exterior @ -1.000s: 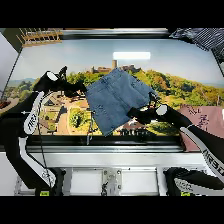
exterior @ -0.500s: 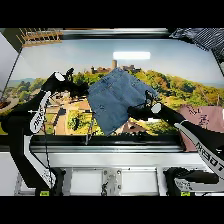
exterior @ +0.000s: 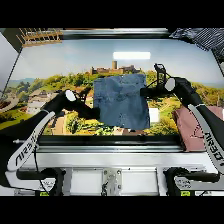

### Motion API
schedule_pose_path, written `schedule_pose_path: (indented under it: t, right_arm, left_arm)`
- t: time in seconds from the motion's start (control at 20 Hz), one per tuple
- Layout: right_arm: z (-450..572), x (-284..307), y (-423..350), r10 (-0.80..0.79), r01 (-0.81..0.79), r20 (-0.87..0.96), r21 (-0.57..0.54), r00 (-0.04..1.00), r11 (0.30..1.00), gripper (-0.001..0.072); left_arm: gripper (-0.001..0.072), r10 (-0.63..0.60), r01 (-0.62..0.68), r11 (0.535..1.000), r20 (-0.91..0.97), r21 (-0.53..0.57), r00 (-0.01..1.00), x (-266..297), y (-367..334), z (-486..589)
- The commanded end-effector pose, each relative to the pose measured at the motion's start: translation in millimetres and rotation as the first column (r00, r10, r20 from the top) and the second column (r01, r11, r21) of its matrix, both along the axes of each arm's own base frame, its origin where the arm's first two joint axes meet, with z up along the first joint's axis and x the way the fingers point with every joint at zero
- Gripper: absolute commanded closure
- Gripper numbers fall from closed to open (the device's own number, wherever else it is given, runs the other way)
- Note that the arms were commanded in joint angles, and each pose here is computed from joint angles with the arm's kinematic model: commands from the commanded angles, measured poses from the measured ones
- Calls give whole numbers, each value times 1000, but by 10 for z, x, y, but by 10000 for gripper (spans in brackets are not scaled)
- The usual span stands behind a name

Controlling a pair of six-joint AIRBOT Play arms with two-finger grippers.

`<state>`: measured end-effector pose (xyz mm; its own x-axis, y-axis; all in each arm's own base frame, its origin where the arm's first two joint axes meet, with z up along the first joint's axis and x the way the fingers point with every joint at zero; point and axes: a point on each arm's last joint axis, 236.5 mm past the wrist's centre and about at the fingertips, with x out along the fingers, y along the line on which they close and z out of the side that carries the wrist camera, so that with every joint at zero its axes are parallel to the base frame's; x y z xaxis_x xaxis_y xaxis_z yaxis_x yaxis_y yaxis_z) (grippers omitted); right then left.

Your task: Fold the clothes and pants, and hang the long-sleeved shirts on hangers.

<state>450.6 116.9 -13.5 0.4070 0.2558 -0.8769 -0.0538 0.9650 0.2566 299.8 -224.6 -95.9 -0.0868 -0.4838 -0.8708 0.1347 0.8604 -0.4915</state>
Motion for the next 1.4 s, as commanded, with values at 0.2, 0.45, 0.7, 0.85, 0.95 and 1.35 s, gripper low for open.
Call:
schedule_pose_path:
  t: [0.2, 0.45, 0.7, 0.85, 0.95, 1.35]
  right_arm:
    - [625, -246, -370, -22, 24, 42, -44, 999, 999, 185]
    - [682, -819, -363, -38, 38, 50, 3, 998, 999, 185]
    - [330, -1300, -382, -78, 79, -43, 24, 996, 997, 185]
    - [57, -1615, -451, -158, 163, -124, 35, 980, 986, 185]
    - [-172, -1814, -548, -272, 287, -208, 45, 939, 957, 185]
    - [-792, -2040, -351, -514, 614, -381, 213, 768, 760, 184]
  left_arm:
    - [92, 124, -121, 992, 123, -37, 985, -257, 185, 416]
    - [93, 390, -387, 920, 37, -55, 920, -305, 526, -25]
    - [93, 378, -377, 918, -13, -125, 926, -11, 212, -91]
    - [94, 369, -369, 920, -25, -134, 929, 110, 148, -78]
    - [95, 355, -359, 924, -51, -132, 933, 65, 115, -99]
    - [672, 234, -240, 966, -70, -98, 970, -208, -78, -254]
